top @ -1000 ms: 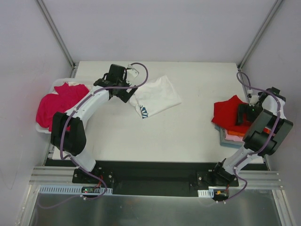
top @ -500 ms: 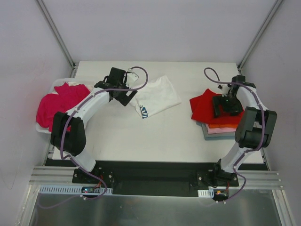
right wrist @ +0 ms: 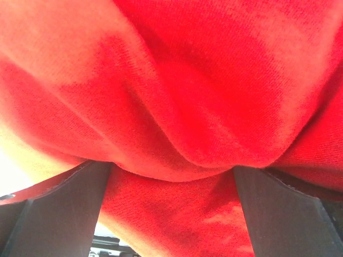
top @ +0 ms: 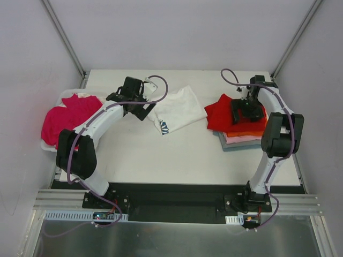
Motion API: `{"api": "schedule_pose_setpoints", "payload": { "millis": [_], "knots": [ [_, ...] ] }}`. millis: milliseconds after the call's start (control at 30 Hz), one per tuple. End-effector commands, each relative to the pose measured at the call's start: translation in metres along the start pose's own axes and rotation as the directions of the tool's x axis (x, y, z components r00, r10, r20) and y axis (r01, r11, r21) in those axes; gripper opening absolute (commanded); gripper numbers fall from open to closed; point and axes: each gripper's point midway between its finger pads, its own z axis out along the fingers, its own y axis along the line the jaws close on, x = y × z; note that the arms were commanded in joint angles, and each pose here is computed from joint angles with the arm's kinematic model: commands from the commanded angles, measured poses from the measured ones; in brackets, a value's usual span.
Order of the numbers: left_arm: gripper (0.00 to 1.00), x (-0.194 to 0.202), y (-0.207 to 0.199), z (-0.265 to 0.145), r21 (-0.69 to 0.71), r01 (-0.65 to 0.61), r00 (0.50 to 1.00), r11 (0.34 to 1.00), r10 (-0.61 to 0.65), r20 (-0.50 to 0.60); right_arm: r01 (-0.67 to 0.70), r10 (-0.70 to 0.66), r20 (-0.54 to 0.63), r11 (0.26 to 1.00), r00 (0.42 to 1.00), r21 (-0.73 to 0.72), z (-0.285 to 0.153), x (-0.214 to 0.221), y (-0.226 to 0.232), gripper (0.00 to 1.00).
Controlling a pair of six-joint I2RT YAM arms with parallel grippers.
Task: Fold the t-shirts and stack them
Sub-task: Put the neatly folded tshirt into the corner of the board with the right arm
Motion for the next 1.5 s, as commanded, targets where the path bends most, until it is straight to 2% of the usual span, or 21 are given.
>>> {"api": "schedule_pose_setpoints", "payload": {
  "millis": [0, 200, 333, 433, 467, 600, 733, 833, 900, 1067, 1300, 1467],
  "knots": [
    [0.99, -0.002, 0.004, -0.006, -0.012, 0.015, 1.0, 1.0, -0.015, 0.014, -0.002, 0.001, 0.037, 1.0, 0.999, 0.015, 0.007, -0.03, -0.003, 1.0],
    [0.99, -0.002, 0.004, -0.005, -0.009, 0.018, 1.0, 1.0, -0.018, 0.012, -0.001, 0.0, 0.048, 0.999, 0.999, 0.032, 0.009, -0.042, -0.009, 1.0],
    [1.0, -0.004, 0.001, -0.003, 0.006, 0.024, 1.0, 1.0, -0.024, 0.015, 0.012, -0.015, 0.099, 0.999, 0.995, 0.038, -0.006, -0.052, -0.007, 1.0],
    [0.99, -0.011, -0.005, -0.003, 0.045, 0.02, 0.999, 0.999, -0.022, 0.041, 0.051, -0.061, 0.139, 0.996, 0.988, 0.079, -0.033, -0.053, 0.0, 1.0],
    [0.99, -0.02, -0.012, -0.003, 0.09, 0.015, 0.997, 0.996, -0.021, 0.07, 0.078, -0.096, 0.18, 0.992, 0.979, 0.1, -0.052, -0.055, 0.009, 1.0],
    [1.0, -0.041, -0.009, 0.005, 0.116, 0.015, 0.995, 0.993, -0.027, 0.1, 0.212, -0.261, 0.258, 0.956, 0.93, 0.203, -0.098, -0.062, 0.052, 1.0],
    [0.99, -0.061, -0.003, 0.024, 0.122, 0.014, 0.995, 0.992, -0.025, 0.097, 0.324, -0.39, 0.262, 0.909, 0.883, 0.264, -0.12, -0.064, 0.091, 1.0],
    [0.99, -0.081, -0.002, 0.042, 0.163, 0.03, 0.995, 0.986, -0.045, 0.085, 0.397, -0.459, 0.232, 0.878, 0.858, 0.267, -0.108, -0.07, 0.115, 1.0],
    [0.99, -0.071, -0.01, 0.064, 0.198, 0.042, 0.999, 0.979, -0.047, 0.022, 0.435, -0.487, 0.215, 0.866, 0.846, 0.247, -0.097, -0.072, 0.128, 1.0],
    [0.99, -0.067, -0.011, 0.09, 0.207, 0.037, 0.999, 0.978, -0.034, -0.018, 0.503, -0.537, 0.188, 0.84, 0.822, 0.202, -0.057, -0.083, 0.14, 1.0],
    [0.99, -0.066, -0.01, 0.098, 0.229, 0.046, 0.999, 0.972, -0.039, -0.032, 0.567, -0.582, 0.169, 0.813, 0.795, 0.134, -0.02, -0.101, 0.155, 1.0],
    [0.99, -0.061, -0.02, 0.098, 0.271, 0.05, 0.998, 0.961, -0.04, -0.044, 0.593, -0.602, 0.17, 0.799, 0.781, 0.102, -0.009, -0.108, 0.166, 1.0]
  ]
}}
